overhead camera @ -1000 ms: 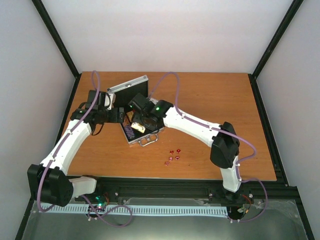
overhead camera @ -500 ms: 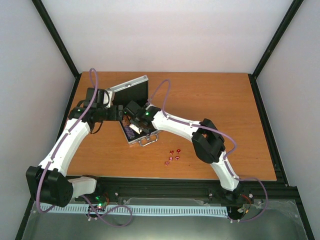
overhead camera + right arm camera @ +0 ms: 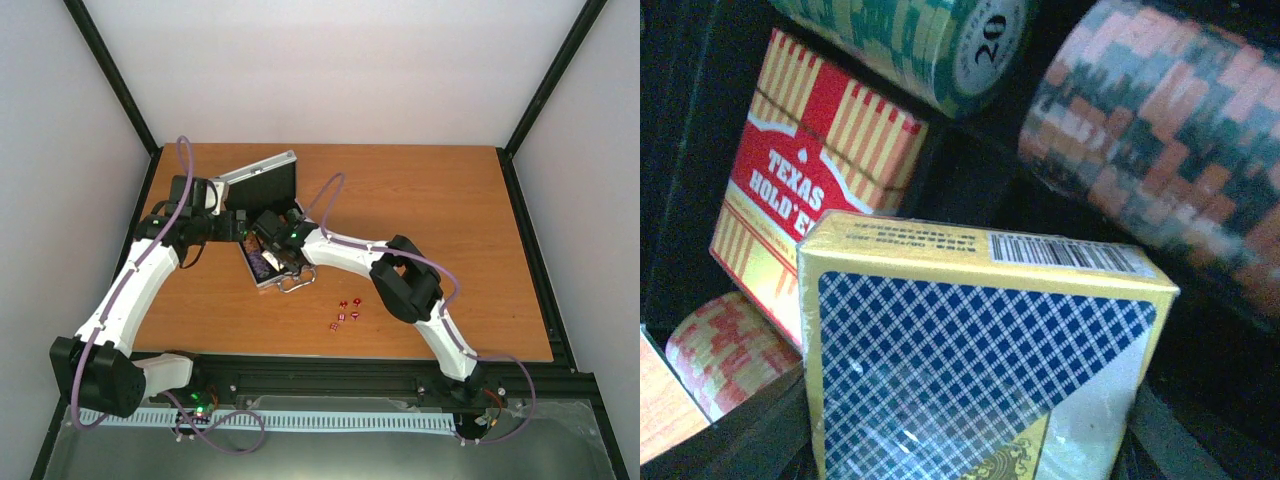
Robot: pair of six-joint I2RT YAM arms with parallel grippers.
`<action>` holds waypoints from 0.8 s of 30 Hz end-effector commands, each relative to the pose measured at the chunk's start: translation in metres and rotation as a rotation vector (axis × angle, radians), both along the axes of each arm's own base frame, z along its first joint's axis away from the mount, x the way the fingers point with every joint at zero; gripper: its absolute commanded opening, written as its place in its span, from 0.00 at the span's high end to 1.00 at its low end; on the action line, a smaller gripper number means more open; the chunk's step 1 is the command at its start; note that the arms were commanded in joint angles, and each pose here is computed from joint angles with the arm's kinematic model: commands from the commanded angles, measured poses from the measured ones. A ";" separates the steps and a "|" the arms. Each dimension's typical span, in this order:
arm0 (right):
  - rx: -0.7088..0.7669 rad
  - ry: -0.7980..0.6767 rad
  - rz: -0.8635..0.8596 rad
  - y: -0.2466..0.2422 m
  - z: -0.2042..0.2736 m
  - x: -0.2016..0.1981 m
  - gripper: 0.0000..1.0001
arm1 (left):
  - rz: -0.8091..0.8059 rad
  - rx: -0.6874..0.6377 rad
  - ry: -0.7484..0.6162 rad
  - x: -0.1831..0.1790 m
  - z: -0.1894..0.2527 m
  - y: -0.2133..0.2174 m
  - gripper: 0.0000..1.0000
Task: Pack up texas hold em set
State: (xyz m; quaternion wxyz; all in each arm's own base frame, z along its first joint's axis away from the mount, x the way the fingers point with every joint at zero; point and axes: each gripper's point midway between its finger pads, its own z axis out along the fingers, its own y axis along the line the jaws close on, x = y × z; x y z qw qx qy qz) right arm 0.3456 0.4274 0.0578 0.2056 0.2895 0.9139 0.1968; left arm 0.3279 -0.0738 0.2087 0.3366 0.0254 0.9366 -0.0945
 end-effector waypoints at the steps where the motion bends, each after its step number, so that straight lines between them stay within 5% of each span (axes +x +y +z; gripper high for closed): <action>1: 0.027 0.013 -0.064 0.001 -0.015 0.004 0.54 | -0.014 -0.016 -0.037 0.000 0.014 -0.001 0.00; 5: 0.032 0.027 -0.061 -0.002 -0.014 0.001 0.49 | -0.019 -0.018 -0.037 -0.002 0.013 -0.002 0.00; 10: 0.005 0.022 -0.030 -0.006 0.009 -0.002 0.01 | -0.015 -0.017 -0.040 -0.002 0.014 -0.001 0.00; 17: -0.010 0.039 0.106 -0.005 0.035 -0.016 0.00 | -0.011 -0.010 -0.041 0.000 0.014 0.000 0.00; 24: -0.075 -0.136 0.389 0.003 0.081 -0.002 0.00 | -0.001 -0.018 -0.036 0.004 0.012 -0.001 0.00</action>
